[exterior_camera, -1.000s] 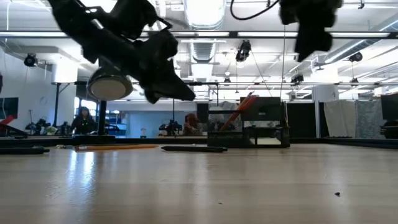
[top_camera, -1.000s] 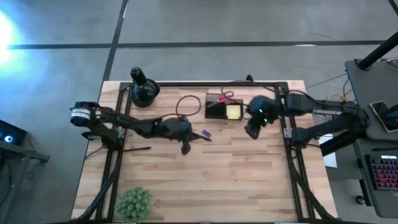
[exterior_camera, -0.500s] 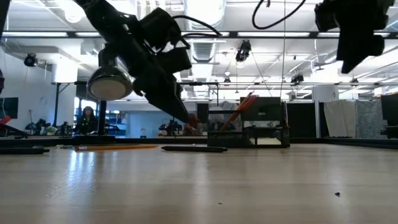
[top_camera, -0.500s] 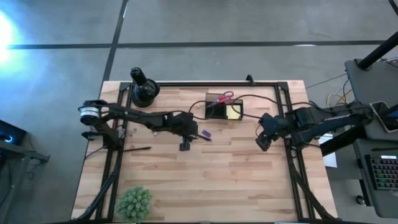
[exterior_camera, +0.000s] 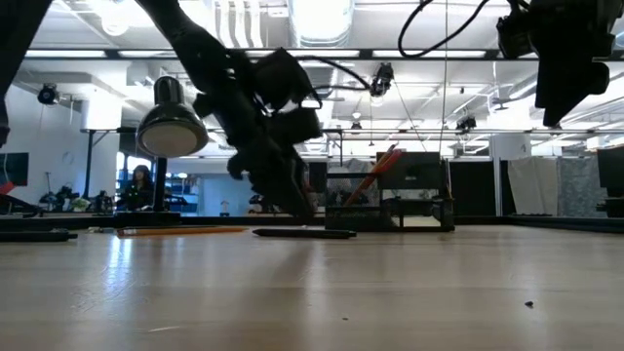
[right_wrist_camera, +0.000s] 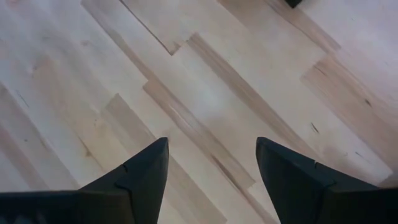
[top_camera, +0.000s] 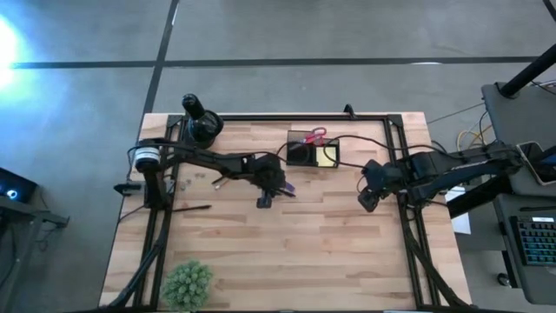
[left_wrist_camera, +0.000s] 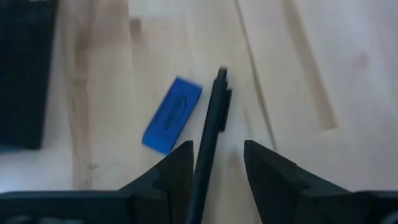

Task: Pick and place office supplies into organizer
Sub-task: Put the right black pen into the desk organizer

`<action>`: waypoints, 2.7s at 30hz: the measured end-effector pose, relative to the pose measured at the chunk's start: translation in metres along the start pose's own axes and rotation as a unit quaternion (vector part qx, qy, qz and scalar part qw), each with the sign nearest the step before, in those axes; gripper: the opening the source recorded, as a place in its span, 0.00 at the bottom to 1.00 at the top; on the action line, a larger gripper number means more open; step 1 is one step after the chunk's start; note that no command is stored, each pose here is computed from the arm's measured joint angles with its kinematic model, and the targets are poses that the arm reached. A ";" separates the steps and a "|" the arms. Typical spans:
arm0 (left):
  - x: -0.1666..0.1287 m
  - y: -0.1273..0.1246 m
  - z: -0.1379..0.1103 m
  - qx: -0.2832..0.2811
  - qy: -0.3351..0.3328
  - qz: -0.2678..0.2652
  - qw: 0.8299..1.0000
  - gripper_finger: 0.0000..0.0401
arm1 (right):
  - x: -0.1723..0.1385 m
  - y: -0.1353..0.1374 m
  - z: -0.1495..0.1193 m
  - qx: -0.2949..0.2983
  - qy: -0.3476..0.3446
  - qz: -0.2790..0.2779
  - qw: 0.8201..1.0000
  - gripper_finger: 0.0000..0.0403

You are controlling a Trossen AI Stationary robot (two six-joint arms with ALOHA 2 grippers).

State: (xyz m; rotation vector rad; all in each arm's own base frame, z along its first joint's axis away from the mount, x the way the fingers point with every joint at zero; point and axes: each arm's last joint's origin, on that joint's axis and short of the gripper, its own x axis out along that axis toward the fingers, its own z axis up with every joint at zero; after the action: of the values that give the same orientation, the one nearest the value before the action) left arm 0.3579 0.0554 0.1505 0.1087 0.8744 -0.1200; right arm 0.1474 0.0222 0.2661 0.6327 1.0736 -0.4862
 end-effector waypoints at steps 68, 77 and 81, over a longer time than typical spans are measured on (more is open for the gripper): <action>0.005 0.136 0.051 -0.150 -0.346 0.234 0.896 0.02 | -0.020 -0.005 0.018 0.173 -0.270 -0.019 0.947 0.56; 0.012 0.128 0.043 -0.150 -0.328 0.229 0.904 0.03 | -0.020 -0.008 0.015 0.168 -0.260 -0.036 0.950 0.56; 0.008 0.122 0.045 -0.156 -0.305 0.220 0.914 0.04 | -0.019 -0.009 0.015 0.168 -0.259 -0.038 0.950 0.56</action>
State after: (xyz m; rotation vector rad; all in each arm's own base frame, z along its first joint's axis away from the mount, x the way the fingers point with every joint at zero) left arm 0.4152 0.1694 0.1781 -0.0358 0.2194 0.3940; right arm 0.1434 0.0069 0.2866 0.7099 0.5182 -0.8600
